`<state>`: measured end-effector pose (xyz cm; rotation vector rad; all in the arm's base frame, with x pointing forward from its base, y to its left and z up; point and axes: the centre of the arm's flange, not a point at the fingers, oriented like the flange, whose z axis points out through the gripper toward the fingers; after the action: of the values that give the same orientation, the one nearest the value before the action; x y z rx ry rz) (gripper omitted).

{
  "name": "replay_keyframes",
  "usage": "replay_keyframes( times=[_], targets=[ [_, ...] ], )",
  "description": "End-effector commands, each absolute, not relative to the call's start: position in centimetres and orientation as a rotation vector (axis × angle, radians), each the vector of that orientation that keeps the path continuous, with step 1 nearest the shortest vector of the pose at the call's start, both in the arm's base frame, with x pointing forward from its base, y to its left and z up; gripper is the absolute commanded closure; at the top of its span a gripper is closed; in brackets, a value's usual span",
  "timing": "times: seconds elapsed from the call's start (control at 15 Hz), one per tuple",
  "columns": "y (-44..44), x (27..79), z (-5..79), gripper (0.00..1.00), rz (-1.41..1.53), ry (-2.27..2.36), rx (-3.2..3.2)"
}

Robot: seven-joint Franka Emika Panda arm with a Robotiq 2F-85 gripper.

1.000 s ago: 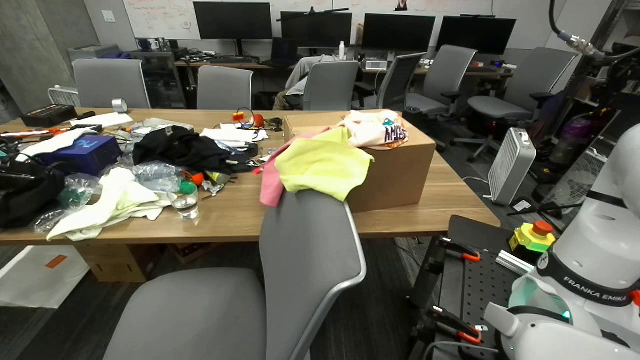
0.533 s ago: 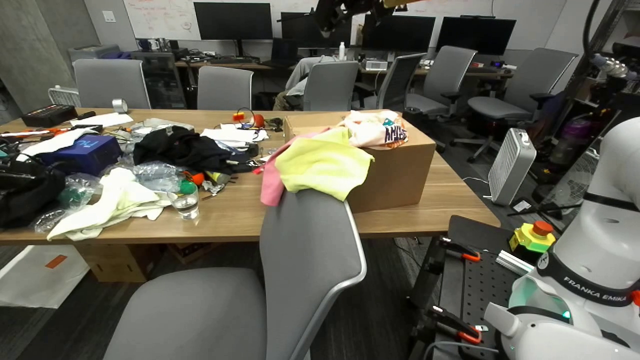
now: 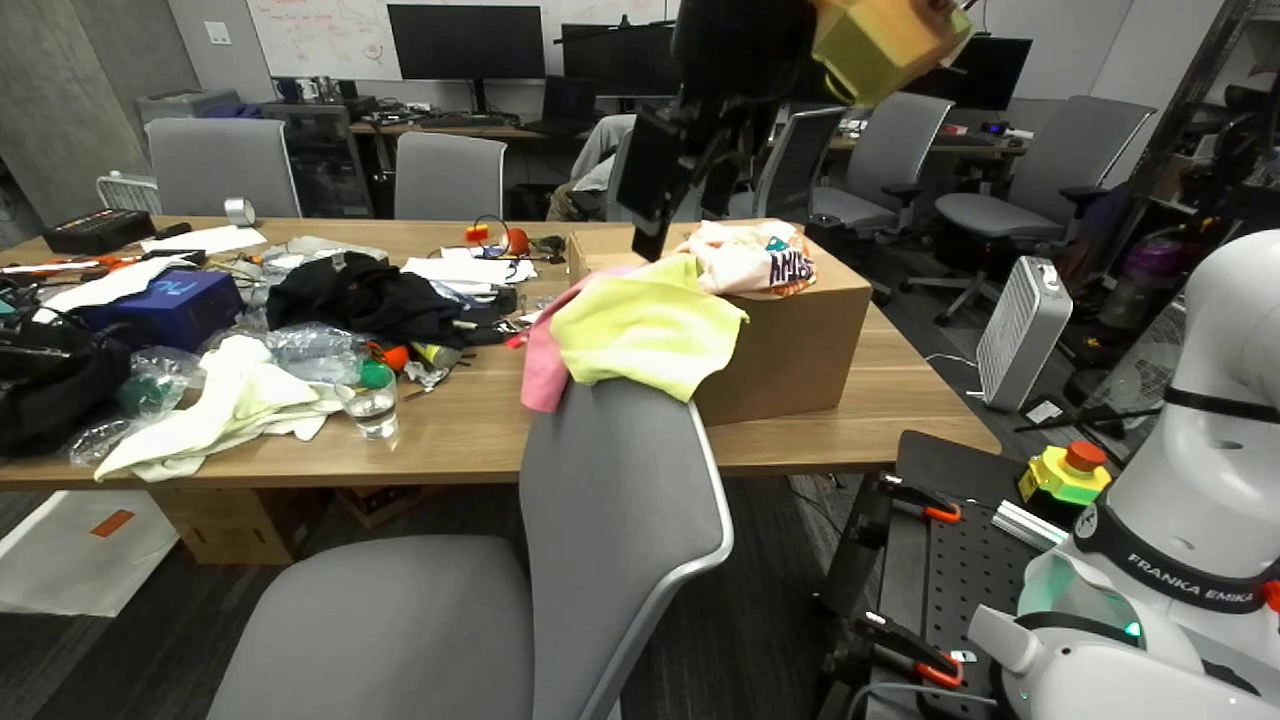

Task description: Put the shirts on the chair onto the box

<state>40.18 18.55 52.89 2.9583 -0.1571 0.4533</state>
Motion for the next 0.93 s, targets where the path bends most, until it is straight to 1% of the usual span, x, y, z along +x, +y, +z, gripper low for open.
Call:
replay_keyframes(
  times=[0.0,0.6,0.87],
  targets=[
    [20.0,40.6,49.9,0.00,0.280,0.038,2.951],
    [18.1,42.6,45.8,0.00,0.220,0.136,2.829],
    [17.2,43.2,44.9,0.00,0.270,0.159,2.779]
  ],
)
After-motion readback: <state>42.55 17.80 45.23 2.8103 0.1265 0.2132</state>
